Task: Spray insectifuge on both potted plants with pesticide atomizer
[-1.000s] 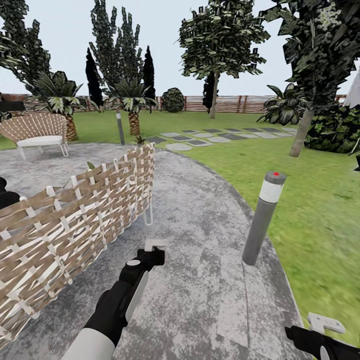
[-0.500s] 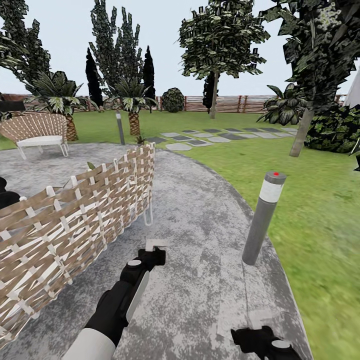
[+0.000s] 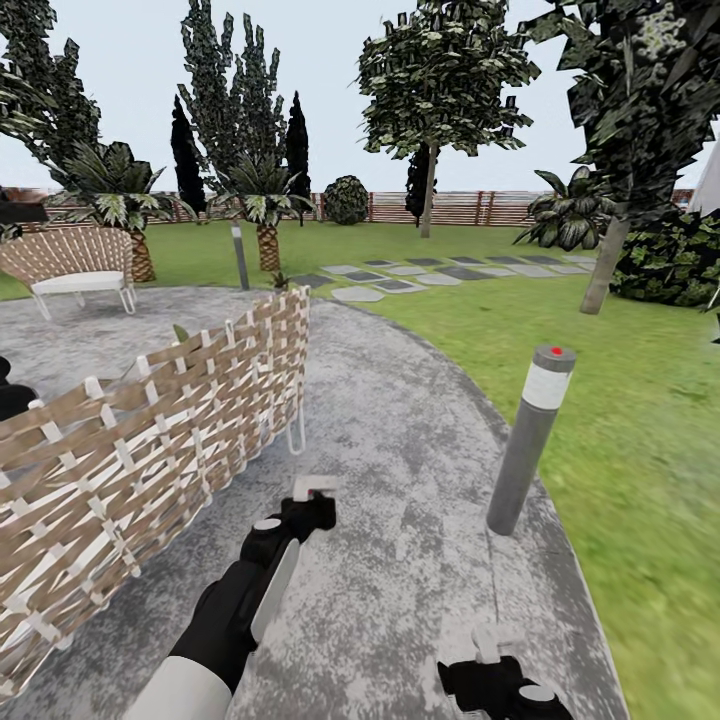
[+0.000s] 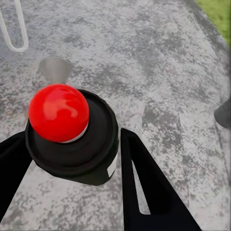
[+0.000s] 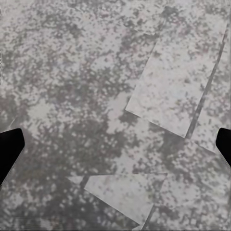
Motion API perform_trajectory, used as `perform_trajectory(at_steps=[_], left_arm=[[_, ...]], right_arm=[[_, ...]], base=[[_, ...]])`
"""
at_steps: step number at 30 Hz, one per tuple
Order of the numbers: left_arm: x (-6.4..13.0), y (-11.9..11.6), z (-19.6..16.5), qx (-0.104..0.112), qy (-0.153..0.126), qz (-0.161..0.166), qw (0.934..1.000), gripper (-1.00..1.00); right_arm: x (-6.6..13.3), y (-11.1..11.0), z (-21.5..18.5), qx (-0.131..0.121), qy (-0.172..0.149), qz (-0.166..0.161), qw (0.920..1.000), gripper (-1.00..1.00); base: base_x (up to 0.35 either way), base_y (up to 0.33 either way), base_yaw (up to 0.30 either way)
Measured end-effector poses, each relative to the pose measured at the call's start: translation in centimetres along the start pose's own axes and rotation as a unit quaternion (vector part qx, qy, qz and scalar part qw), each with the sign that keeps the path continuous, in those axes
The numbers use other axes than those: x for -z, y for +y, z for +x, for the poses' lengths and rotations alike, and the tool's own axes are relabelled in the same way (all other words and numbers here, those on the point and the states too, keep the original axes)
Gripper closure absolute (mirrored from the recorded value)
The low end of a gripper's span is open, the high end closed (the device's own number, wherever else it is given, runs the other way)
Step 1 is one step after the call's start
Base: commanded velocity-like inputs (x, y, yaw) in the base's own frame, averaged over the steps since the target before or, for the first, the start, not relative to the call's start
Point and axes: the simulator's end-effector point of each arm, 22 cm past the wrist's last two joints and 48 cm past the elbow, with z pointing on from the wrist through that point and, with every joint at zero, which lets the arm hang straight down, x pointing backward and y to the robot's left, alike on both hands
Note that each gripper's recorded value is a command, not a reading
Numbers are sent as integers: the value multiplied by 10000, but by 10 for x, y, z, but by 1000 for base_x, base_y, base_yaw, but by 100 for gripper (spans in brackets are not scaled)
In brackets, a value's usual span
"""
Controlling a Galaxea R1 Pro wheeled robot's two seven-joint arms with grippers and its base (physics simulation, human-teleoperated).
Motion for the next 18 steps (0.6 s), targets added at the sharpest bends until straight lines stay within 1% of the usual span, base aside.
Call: perform_trajectory(at_steps=[7, 9, 10, 12, 18], left_arm=[[0, -2, 0, 9, -4, 20, 10000, 100], [0, -2, -1, 7, -6, 22, 10000, 100], [0, -2, -1, 6, -7, 24, 10000, 100], [0, -2, -1, 4, -9, 22, 10000, 100], [2, -3, -8, 5, -92, 31, 10000, 100]], right_arm=[[0, 0, 0, 19, 7, 13, 10000, -100], [-1, 1, -8, 20, -43, 12, 10000, -100], [-2, 0, -32, 25, -208, 13, 9998, -100], [-2, 1, -45, 16, -302, 2, 9995, -100], [-2, 3, -53, 20, -359, -34, 9993, -100]], base=[[171, 41, 0], [108, 8, 0], [56, 3, 0], [30, 2, 0], [26, 0, 0]])
